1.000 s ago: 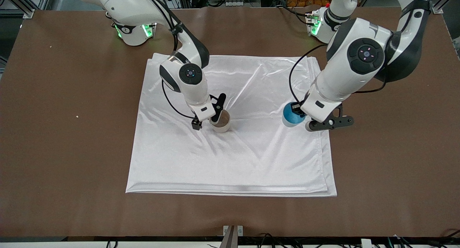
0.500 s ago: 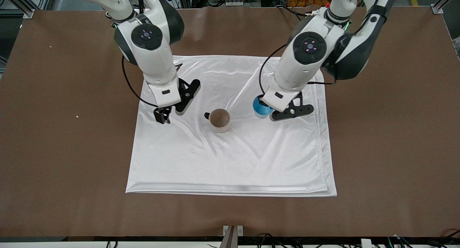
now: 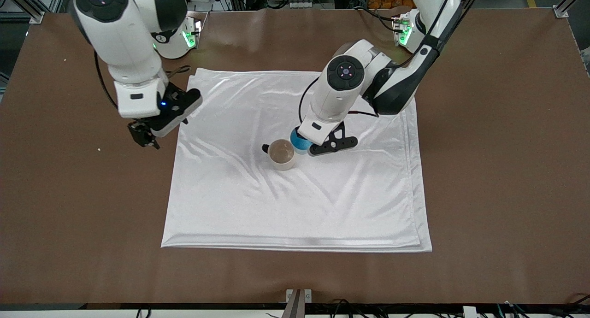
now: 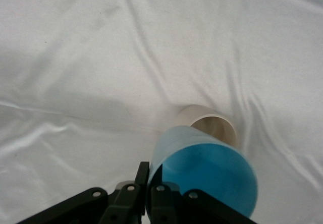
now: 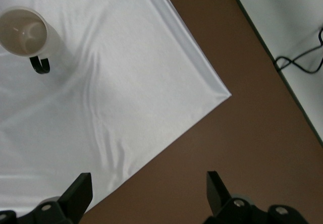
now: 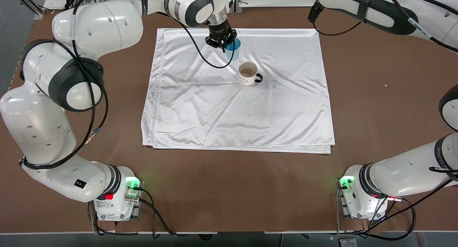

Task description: Place blue cup into white mug on cloth

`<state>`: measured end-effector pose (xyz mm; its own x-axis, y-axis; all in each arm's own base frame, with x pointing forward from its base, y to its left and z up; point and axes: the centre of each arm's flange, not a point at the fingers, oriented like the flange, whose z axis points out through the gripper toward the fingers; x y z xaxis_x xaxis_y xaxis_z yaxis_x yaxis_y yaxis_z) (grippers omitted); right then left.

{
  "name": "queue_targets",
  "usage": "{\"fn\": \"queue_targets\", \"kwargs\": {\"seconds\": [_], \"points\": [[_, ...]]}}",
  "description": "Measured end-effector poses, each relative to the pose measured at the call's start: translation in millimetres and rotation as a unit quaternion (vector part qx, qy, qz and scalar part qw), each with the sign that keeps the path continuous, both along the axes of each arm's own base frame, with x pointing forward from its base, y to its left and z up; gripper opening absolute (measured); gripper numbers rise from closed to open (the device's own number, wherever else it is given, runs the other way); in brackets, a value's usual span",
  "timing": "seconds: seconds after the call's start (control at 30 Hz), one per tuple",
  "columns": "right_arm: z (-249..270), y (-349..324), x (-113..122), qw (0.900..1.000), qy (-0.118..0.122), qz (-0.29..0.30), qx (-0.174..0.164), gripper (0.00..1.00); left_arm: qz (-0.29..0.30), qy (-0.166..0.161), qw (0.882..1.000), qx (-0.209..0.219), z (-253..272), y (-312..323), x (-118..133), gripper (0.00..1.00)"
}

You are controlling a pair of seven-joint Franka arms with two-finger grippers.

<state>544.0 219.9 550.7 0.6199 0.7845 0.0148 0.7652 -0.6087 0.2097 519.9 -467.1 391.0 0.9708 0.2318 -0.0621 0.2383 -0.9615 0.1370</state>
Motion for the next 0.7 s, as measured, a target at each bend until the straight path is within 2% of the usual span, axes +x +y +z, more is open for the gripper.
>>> {"fn": "queue_targets", "kwargs": {"seconds": [0.17,0.4,0.57,0.7], "points": [[33.2,-41.8,-2.8,0.998,0.026,-0.05,-0.015,1.0,-0.002,-0.004,1.0,0.003,-8.2,-19.7,-8.5,0.05],[61.6,-104.4,1.6,0.992,0.048,-0.116,-0.02,1.0,-0.013,-0.018,1.0,0.015,-28.9,-47.4,-22.8,0.05],[77.2,-149.5,2.2,0.984,0.07,-0.163,0.004,1.0,-0.018,-0.022,1.0,0.008,-47.6,-58.6,-25.6,0.05],[84.9,-183.0,4.0,0.976,0.074,-0.205,0.03,1.0,-0.021,-0.024,0.999,0.004,-60.9,-64.9,-27.3,0.05]]}}
